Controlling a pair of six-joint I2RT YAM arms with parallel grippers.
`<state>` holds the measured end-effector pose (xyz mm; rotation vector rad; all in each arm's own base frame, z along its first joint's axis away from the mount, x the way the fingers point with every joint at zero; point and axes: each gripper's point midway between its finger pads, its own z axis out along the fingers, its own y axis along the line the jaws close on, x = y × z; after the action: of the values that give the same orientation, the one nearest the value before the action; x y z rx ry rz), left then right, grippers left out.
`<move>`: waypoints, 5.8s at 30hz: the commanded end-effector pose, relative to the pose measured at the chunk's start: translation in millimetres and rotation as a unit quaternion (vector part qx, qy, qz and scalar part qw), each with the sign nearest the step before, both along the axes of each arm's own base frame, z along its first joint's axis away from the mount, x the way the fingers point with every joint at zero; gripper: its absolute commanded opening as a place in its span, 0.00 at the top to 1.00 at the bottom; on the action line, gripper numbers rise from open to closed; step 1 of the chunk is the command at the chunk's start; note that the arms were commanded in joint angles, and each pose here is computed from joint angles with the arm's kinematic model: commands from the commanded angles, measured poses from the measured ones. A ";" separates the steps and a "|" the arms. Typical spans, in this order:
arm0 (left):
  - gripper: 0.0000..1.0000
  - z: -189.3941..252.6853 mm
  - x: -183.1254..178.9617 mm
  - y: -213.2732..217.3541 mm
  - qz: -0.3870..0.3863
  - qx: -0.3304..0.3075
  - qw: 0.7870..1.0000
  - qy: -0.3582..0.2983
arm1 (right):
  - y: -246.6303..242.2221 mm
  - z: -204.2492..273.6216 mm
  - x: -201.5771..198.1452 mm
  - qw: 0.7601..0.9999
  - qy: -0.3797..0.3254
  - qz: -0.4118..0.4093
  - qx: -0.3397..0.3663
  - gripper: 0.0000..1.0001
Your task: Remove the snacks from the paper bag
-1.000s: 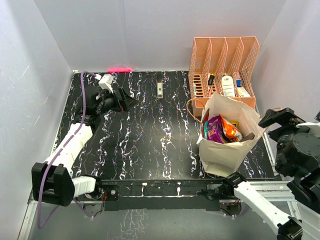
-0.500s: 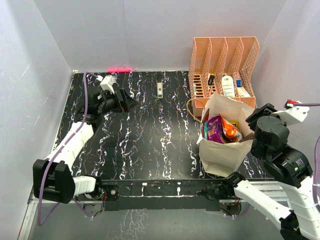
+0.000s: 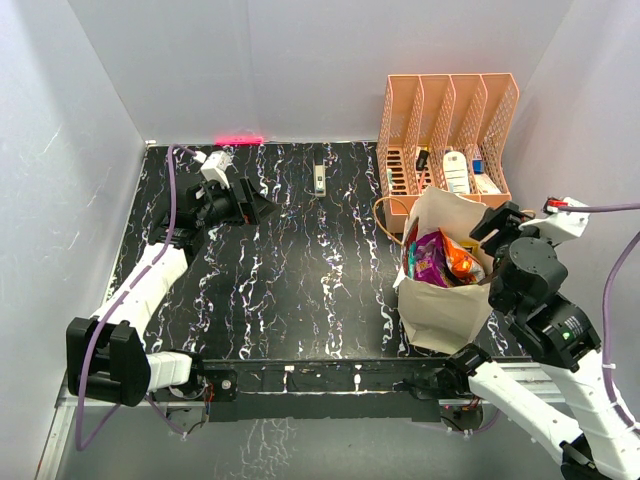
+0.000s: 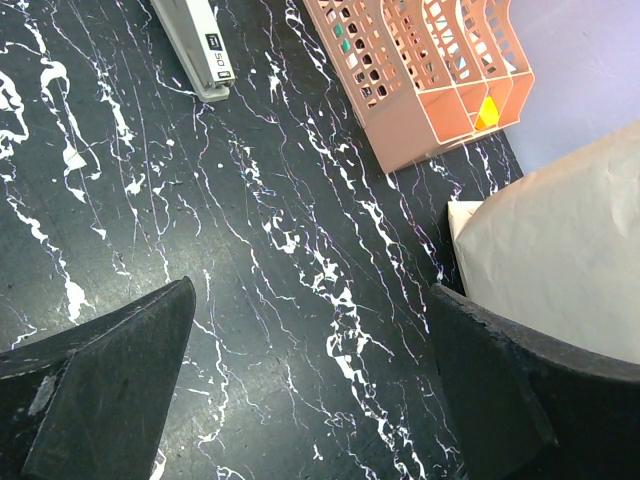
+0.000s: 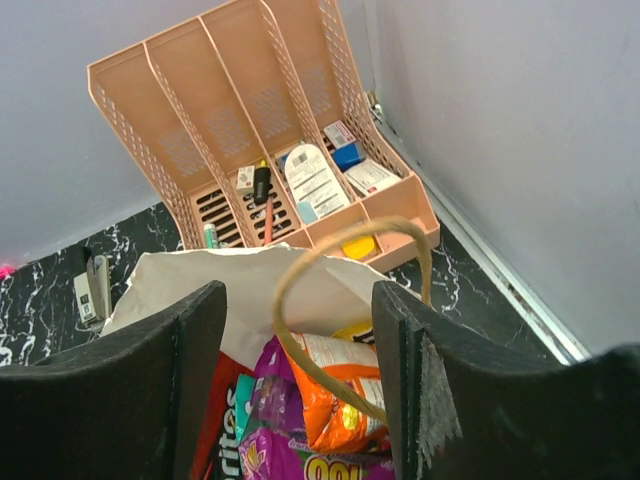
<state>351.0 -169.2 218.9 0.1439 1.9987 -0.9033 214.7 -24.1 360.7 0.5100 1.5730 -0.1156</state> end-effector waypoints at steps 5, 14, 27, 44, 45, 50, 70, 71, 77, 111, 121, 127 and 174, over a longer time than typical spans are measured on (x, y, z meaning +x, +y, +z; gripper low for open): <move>0.03 5.2 3.1 -3.5 -0.008 0.000 1.000 -0.008 | 8.2 37.2 15.9 0.994 -0.082 0.026 -0.072 0.32; 0.03 2.7 3.9 -3.8 -0.009 0.001 1.000 -0.003 | 54.6 79.9 13.2 0.974 -0.162 0.156 0.037 0.54; 0.03 1.5 4.4 -4.8 -0.012 0.000 1.000 0.004 | 93.8 90.2 2.9 0.937 -0.169 0.250 0.174 0.56; 0.03 3.1 3.3 -5.7 -0.015 -0.001 1.000 0.005 | 122.1 96.3 4.5 0.882 -0.185 0.290 0.322 0.63; 0.03 3.5 3.1 -5.5 -0.015 0.001 1.000 0.005 | 123.5 97.0 5.4 0.881 -0.186 0.292 0.322 0.63; 0.03 4.9 3.2 -3.8 -0.011 0.005 1.000 0.000 | 125.3 93.3 10.6 0.876 -0.189 0.286 0.338 0.63; 0.03 3.8 3.4 -4.9 -0.014 0.002 1.000 0.003 | 103.7 60.7 26.2 0.932 -0.163 0.225 0.233 0.54; 0.03 3.9 3.6 -5.0 -0.014 0.002 1.000 0.003 | 99.5 58.2 25.8 0.939 -0.157 0.218 0.215 0.54; 0.03 2.8 3.5 -5.5 -0.015 0.001 1.000 0.004 | 82.9 49.6 19.8 0.963 -0.138 0.205 0.110 0.52; 0.03 -7.7 5.4 -8.9 -0.021 -0.005 0.999 0.025 | 45.2 25.1 -16.2 0.983 -0.084 0.160 -0.012 0.56; 0.03 -6.6 4.9 -9.5 -0.022 -0.007 0.999 0.025 | 30.7 0.1 -12.1 0.995 -0.022 0.085 -0.042 0.47; 0.03 -6.5 4.3 -9.9 -0.023 -0.009 0.999 0.025 | 38.8 -16.7 -4.1 0.994 0.022 0.074 -0.077 0.47; 0.03 -5.4 3.0 -13.3 -0.031 -0.019 0.999 0.029 | 65.2 3.8 71.3 0.987 0.032 0.157 -0.021 0.80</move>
<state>350.5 -175.5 191.4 0.1141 2.1020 -0.9623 284.9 25.4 325.2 0.2205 1.8355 -0.0957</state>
